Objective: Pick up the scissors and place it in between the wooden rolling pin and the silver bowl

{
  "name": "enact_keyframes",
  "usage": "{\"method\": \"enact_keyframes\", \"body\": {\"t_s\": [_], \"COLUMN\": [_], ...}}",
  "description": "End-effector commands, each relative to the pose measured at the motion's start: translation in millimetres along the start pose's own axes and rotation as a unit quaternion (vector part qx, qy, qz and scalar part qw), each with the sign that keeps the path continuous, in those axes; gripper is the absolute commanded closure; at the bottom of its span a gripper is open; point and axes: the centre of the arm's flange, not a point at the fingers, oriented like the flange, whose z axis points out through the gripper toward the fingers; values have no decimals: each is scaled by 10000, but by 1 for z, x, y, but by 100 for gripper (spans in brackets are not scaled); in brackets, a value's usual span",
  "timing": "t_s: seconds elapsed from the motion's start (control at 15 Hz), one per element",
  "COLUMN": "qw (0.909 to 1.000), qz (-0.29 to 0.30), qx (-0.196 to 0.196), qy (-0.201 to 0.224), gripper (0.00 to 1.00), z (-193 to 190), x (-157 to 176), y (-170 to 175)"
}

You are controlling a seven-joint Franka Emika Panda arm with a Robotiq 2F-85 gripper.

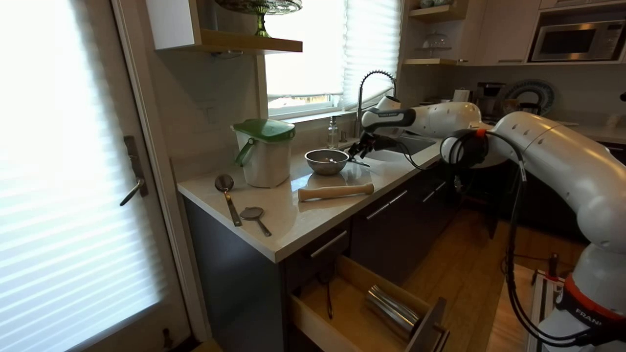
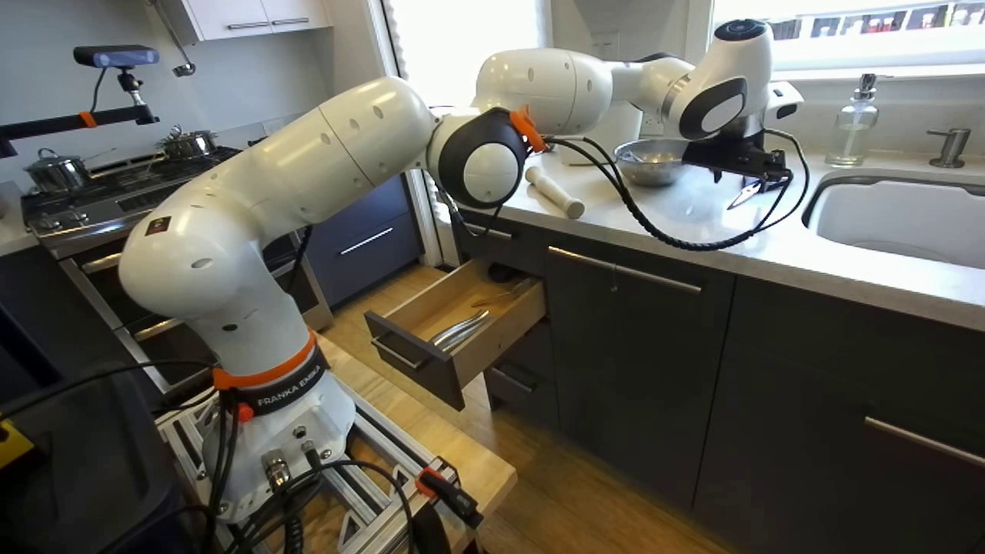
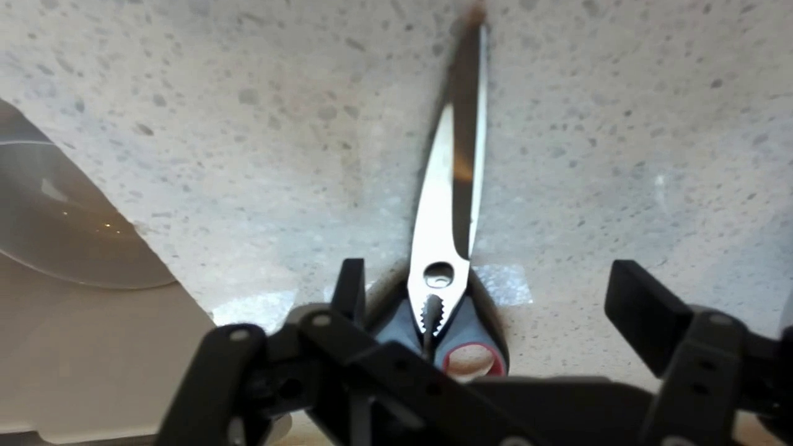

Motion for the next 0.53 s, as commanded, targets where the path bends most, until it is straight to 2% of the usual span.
{"method": "enact_keyframes", "body": {"t_s": [0.0, 0.07, 0.2, 0.33, 0.4, 0.47], "qw": [9999, 9999, 9999, 9997, 9997, 9995], "qz": [-30, -45, -87, -101, -111, -139], "qx": [-73, -63, -79, -110, -102, -115], "qy": [79, 76, 127, 170, 195, 249], "gripper": [7, 16, 22, 39, 50, 65], "z": [19, 20, 22, 24, 25, 25], "x": [31, 30, 29, 28, 28, 27], "y": [19, 20, 20, 22, 22, 22]}}
